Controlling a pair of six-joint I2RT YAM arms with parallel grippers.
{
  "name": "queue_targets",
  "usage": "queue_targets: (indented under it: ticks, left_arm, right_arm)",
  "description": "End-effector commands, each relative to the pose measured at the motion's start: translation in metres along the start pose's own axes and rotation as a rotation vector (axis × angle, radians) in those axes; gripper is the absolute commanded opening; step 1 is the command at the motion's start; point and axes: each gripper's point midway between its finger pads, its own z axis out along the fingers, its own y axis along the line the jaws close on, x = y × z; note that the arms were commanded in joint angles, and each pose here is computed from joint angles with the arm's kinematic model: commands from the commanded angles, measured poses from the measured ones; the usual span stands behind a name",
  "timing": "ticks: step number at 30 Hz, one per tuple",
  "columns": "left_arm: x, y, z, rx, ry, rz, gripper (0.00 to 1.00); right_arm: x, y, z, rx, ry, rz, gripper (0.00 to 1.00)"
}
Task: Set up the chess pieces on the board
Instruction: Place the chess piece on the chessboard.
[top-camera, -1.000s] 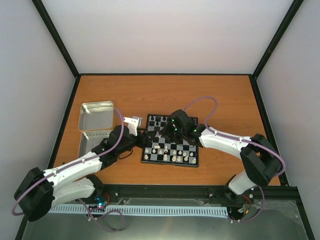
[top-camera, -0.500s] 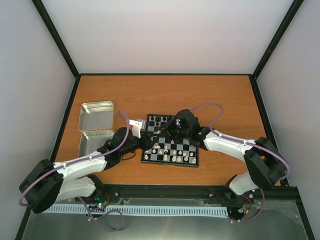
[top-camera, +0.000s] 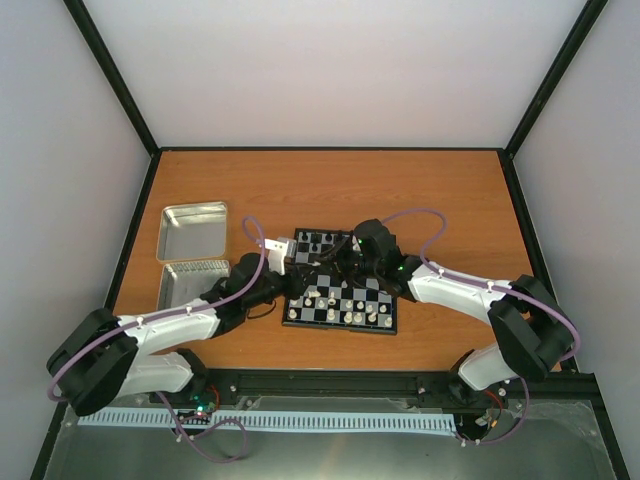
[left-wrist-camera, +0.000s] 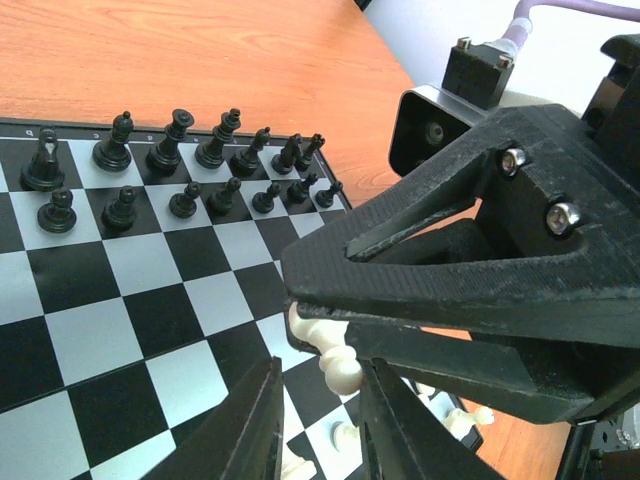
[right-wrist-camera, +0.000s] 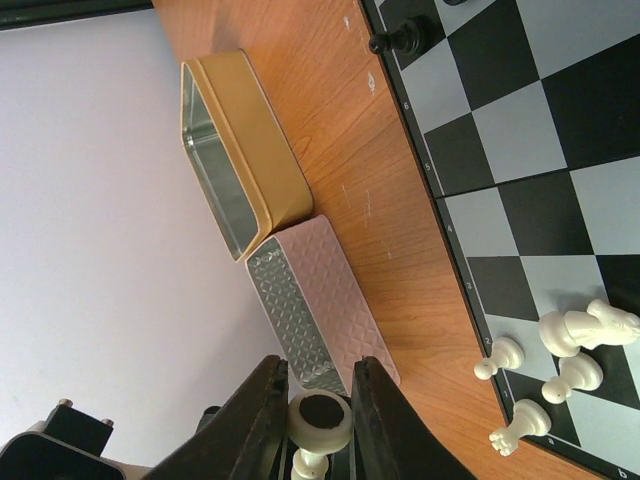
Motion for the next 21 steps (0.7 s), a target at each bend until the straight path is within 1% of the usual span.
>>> queue_targets:
  ticks: [1, 4, 7, 11, 13, 15, 19, 21]
  left_arm:
    - [-0.024, -0.019, 0.003, 0.052, -0.062, 0.032, 0.22]
    - [-0.027, -0.020, 0.002, 0.049, -0.071, 0.043, 0.20]
    - [-0.031, -0.020, 0.002, 0.036, -0.081, 0.055, 0.14]
    - [-0.034, -0.019, 0.001, 0.022, -0.086, 0.069, 0.03]
    - [-0.033, -0.018, 0.001, 0.014, -0.078, 0.070, 0.01]
    - [-0.031, -0.016, 0.001, -0.004, -0.059, 0.075, 0.01]
    - [-0.025, -0.013, 0.000, -0.050, 0.022, 0.081, 0.01]
    - [-0.019, -0.012, -0.002, -0.074, 0.087, 0.085, 0.01]
  right_arm:
    - [0.001, 0.008, -0.004, -0.031, 0.007, 0.000, 0.18]
    - [0.000, 0.005, -0.003, -0.021, 0.004, -0.005, 0.18]
    - [0.000, 0.004, -0.003, -0.015, 0.008, -0.010, 0.18]
    - [0.000, -0.001, -0.002, -0.001, 0.006, -0.015, 0.18]
    - [-0.001, -0.003, -0.002, 0.009, 0.000, -0.020, 0.20]
    - [-0.004, -0.005, -0.002, 0.022, -0.015, -0.040, 0.24]
    - [-0.018, 0.005, -0.011, 0.060, -0.080, -0.192, 0.47]
    - [-0.022, 0.017, -0.018, 0.053, -0.077, -0.292, 0.53]
